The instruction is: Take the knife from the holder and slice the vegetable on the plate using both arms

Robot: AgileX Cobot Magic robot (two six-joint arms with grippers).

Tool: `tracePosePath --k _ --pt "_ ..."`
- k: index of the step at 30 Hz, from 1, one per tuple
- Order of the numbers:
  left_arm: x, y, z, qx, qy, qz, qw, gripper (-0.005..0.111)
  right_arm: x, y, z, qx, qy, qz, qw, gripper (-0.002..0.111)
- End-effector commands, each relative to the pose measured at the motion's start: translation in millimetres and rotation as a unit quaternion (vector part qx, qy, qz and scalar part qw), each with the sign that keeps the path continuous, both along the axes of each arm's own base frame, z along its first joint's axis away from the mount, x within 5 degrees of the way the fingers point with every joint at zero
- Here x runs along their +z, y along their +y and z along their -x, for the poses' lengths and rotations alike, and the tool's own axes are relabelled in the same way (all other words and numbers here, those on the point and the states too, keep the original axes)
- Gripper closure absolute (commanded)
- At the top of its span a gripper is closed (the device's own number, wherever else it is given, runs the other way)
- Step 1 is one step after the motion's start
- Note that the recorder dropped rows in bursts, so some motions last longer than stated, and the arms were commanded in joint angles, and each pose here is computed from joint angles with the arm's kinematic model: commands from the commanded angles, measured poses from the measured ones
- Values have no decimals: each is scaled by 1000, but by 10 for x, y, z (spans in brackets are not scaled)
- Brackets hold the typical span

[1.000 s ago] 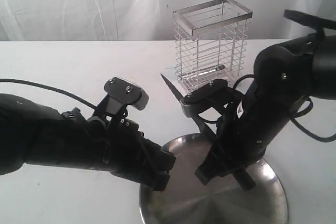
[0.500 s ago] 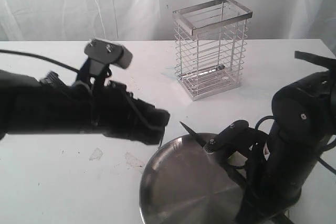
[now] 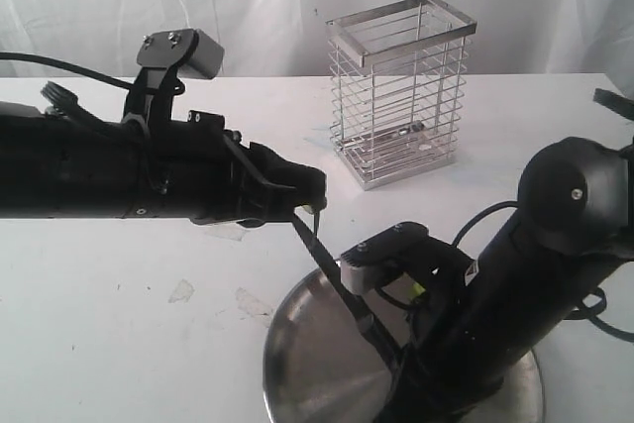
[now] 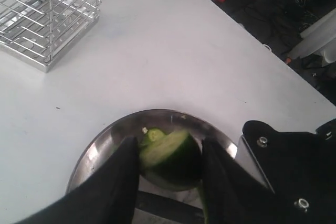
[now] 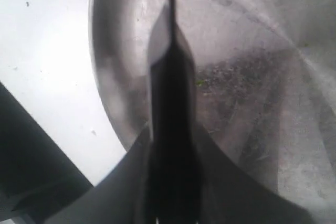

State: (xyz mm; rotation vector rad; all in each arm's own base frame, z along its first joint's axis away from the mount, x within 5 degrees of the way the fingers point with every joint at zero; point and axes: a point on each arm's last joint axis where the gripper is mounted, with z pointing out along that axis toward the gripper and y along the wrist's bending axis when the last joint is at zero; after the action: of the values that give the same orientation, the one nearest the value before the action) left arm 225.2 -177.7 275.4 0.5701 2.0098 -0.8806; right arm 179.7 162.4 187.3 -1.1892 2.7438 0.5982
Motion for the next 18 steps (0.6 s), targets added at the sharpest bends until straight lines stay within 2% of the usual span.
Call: tracePosePath --k 1,9,18 --pt "63 -13 32 -14 0 20 1000 107 38 33 -25 -16 -14 -31 999 108" --pt "20 -16 67 -29 1 15 999 107 86 111 -126 -61 -52 -83 993 108" --pt "-282 66 179 -30 28 -22 999 107 238 -47 -169 -99 -87 -100 986 108"
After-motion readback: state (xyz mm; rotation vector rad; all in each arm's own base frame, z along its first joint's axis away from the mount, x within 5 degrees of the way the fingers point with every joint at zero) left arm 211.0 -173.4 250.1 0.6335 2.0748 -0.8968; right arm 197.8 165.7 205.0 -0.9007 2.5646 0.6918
